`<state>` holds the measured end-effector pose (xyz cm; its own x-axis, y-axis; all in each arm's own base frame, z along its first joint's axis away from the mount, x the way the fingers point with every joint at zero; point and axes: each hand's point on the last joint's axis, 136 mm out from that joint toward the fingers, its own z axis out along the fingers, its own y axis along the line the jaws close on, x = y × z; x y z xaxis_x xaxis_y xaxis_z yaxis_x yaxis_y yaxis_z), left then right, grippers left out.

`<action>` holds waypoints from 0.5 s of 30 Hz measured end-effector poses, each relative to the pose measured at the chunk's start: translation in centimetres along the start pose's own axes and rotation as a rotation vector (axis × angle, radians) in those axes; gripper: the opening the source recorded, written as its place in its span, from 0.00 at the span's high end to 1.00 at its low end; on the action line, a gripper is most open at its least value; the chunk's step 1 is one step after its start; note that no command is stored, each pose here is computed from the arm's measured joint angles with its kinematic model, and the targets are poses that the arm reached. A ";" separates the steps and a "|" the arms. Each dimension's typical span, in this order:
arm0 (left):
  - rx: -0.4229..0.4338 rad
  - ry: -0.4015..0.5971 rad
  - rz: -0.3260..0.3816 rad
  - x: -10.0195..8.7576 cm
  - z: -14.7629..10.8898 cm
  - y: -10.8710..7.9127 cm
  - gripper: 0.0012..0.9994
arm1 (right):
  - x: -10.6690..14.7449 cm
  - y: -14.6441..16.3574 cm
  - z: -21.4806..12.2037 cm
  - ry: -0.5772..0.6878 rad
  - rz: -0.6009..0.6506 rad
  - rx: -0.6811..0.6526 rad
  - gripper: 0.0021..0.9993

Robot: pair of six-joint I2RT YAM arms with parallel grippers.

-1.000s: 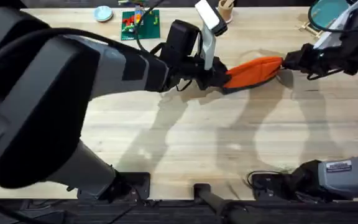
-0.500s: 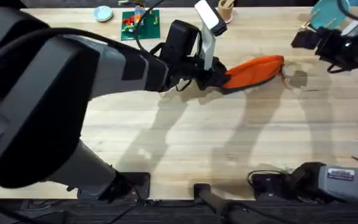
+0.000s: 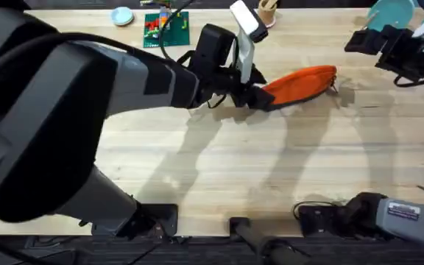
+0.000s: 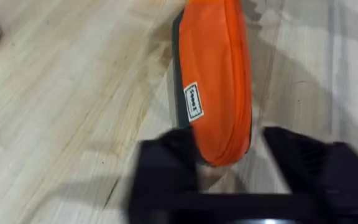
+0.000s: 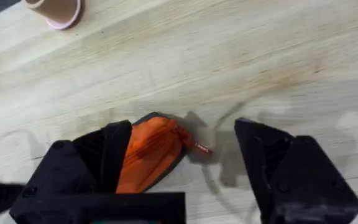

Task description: Unzip the bag, pick up the pens from the table one at a time and place them inside, then zip the bag closed.

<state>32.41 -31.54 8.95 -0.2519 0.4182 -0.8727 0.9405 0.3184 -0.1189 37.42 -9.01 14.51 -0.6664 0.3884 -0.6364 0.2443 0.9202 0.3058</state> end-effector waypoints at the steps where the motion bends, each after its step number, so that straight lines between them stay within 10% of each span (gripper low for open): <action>1: 0.000 0.005 -0.008 0.2 0.0 0.0 0.35 | 0.0 0.0 0.0 0.000 0.000 -0.002 0.00; 4: 0.006 0.033 -0.034 0.9 -0.1 -0.1 0.02 | 0.0 0.1 0.0 0.001 0.000 -0.006 0.00; 15: -0.093 0.136 -0.080 -0.4 -5.3 -1.6 0.00 | 0.3 0.1 0.0 0.012 0.003 -0.005 0.00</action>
<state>29.85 -27.75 12.01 -0.3595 0.4975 -0.7894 0.8928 0.4296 -0.1358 37.23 -8.82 14.35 -0.6742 0.3909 -0.6266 0.2431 0.9186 0.3114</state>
